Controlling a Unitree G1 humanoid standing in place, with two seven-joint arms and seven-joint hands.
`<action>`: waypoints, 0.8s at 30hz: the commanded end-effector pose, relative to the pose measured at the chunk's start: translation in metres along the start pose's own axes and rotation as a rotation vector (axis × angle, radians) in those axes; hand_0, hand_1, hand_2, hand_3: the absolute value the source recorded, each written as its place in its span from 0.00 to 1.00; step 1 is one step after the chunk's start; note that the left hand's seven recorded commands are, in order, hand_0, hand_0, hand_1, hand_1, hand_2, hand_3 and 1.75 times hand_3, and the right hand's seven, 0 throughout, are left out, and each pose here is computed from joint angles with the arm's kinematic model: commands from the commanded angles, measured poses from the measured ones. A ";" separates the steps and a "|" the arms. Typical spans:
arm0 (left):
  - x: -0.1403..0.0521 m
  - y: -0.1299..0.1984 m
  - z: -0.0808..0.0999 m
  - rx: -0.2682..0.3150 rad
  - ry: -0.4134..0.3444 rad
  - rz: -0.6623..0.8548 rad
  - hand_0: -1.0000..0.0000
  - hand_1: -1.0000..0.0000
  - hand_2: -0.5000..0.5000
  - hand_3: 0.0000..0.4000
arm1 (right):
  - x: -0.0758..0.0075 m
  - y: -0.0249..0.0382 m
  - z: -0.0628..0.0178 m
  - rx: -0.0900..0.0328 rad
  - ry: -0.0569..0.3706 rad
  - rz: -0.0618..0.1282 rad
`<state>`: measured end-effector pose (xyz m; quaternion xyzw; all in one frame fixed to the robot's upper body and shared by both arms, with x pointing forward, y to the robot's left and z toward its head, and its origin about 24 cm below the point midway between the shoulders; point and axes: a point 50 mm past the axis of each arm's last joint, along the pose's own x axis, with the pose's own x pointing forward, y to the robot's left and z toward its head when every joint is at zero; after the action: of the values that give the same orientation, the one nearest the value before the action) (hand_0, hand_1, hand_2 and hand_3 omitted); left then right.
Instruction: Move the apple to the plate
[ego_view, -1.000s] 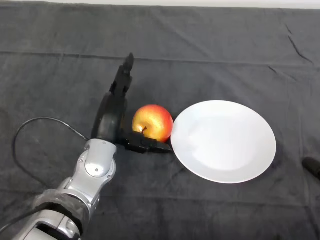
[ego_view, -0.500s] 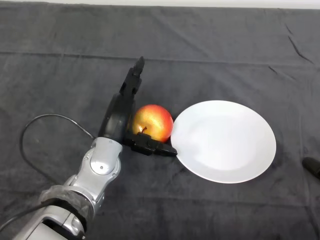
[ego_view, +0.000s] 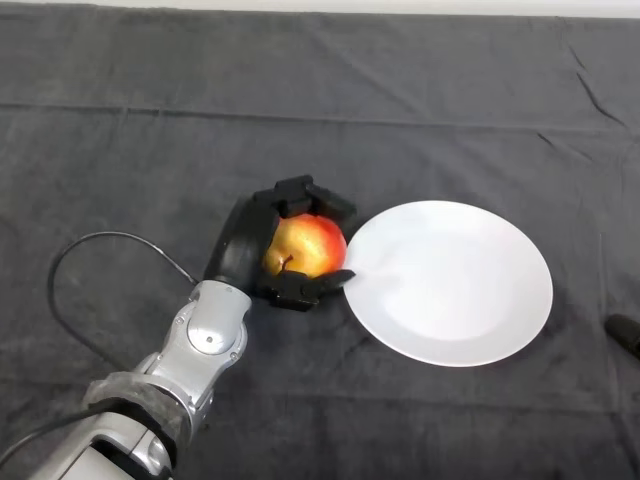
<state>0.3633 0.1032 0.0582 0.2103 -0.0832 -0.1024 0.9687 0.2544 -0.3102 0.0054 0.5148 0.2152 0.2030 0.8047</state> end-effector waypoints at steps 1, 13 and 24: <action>0.013 0.020 0.012 0.041 -0.021 0.039 0.00 0.00 0.50 1.00 | -0.0037 0.0017 0.0058 -0.014 -0.015 -0.004; 0.029 0.017 0.045 0.060 -0.133 0.097 0.00 0.00 0.50 1.00 | -0.0038 0.0018 0.0058 -0.014 -0.015 -0.004; 0.025 -0.029 0.064 0.050 -0.231 0.004 0.00 0.00 0.50 1.00 | -0.0038 0.0018 0.0058 -0.014 -0.014 -0.003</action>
<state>0.3674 0.0602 0.0843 0.2316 -0.1516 -0.1091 0.9547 0.2562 -0.3097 0.0069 0.5143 0.2128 0.2053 0.8050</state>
